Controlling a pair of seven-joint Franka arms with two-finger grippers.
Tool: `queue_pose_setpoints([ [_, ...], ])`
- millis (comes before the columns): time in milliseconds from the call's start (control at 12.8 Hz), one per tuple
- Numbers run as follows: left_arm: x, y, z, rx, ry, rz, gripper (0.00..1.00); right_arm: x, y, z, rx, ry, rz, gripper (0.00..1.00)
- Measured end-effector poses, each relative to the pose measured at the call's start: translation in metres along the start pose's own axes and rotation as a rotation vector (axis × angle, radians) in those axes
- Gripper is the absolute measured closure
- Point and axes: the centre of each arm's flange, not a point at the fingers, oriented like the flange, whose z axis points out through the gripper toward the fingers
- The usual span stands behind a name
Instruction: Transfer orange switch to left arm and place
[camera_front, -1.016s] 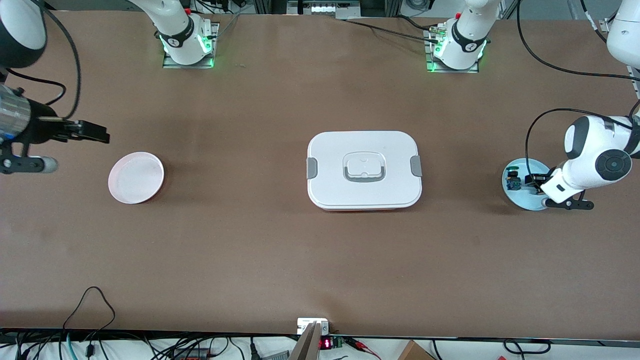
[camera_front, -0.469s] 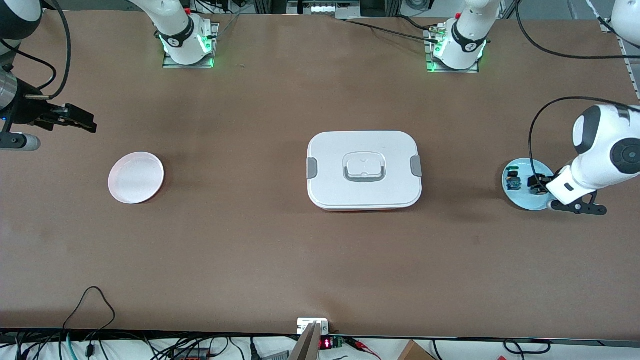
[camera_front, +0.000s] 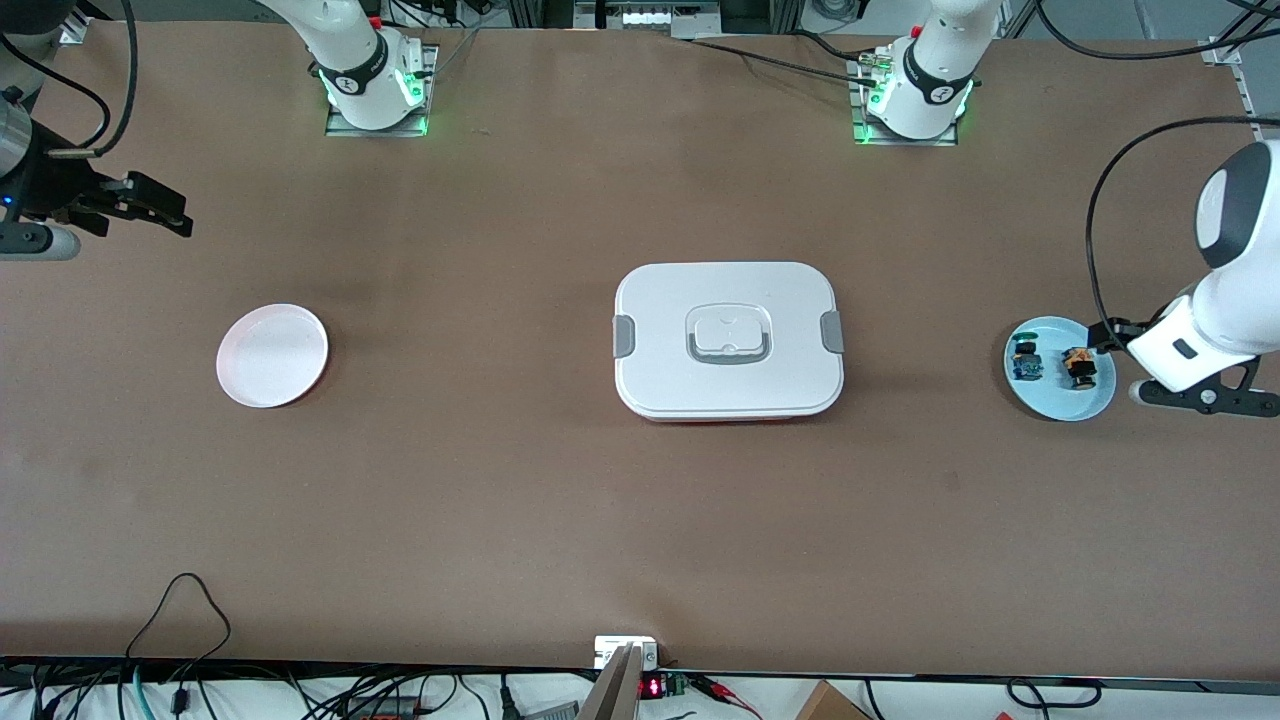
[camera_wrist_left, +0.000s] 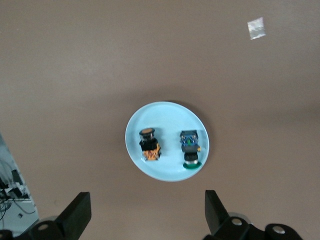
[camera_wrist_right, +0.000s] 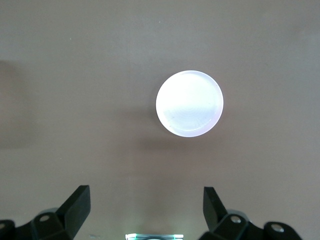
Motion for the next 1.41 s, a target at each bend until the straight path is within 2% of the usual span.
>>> queue_pose_setpoints([
  [156,-0.003,0.014,-0.033,-0.011,-0.002,0.02,0.0,-0.001,-0.001,-0.007,0.0,0.013,-0.002,0.0],
  [391,-0.01,0.034,-0.069,-0.14,0.03,0.016,0.0,0.001,0.0,-0.004,-0.003,0.008,0.0,0.0],
  [704,-0.032,0.032,-0.096,-0.304,-0.009,-0.079,0.0,0.009,-0.003,0.003,-0.008,-0.004,-0.005,0.0],
  [1016,-0.06,0.027,-0.114,-0.297,-0.022,-0.145,0.0,0.009,-0.005,0.0,-0.009,0.002,-0.018,0.0],
  [1407,-0.081,0.026,-0.099,-0.304,-0.006,-0.158,0.0,0.009,-0.004,-0.001,-0.009,0.0,-0.015,0.0],
])
